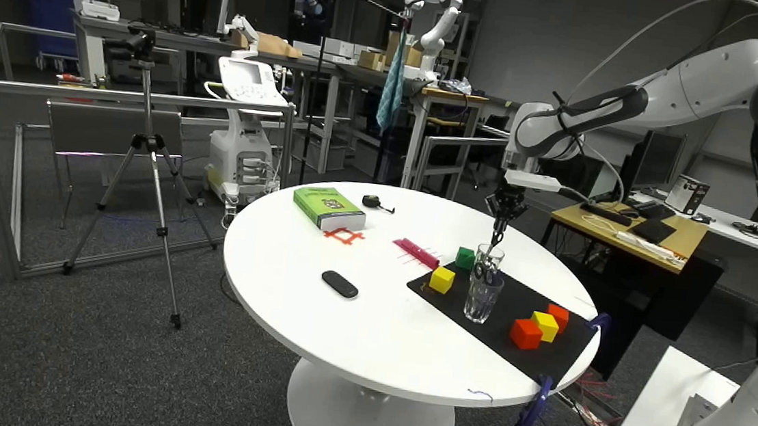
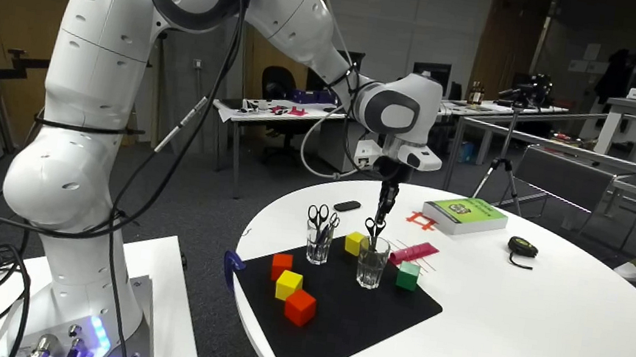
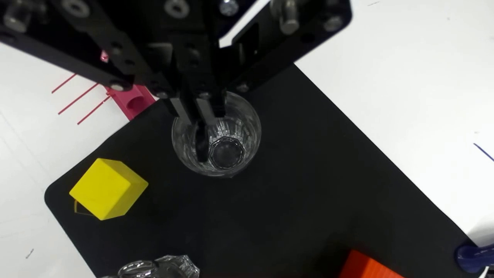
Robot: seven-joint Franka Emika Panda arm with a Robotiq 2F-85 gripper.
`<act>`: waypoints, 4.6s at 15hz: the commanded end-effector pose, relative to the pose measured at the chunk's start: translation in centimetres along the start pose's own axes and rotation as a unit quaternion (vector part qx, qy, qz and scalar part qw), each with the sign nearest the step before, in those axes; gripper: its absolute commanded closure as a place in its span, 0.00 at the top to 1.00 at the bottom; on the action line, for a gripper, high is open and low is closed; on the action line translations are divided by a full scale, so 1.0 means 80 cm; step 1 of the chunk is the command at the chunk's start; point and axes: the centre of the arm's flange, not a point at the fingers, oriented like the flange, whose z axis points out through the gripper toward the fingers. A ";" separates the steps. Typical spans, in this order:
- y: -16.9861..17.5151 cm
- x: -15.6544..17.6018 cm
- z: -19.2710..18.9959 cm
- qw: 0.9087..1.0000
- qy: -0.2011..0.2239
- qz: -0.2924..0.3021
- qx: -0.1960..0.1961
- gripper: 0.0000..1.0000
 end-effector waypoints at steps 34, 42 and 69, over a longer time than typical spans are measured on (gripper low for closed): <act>-0.051 -0.045 -0.038 0.999 0.039 0.000 0.019 1.00; -0.087 -0.098 -0.030 0.999 0.025 -0.022 -0.004 1.00; -0.137 -0.140 0.018 0.996 0.006 -0.086 -0.019 1.00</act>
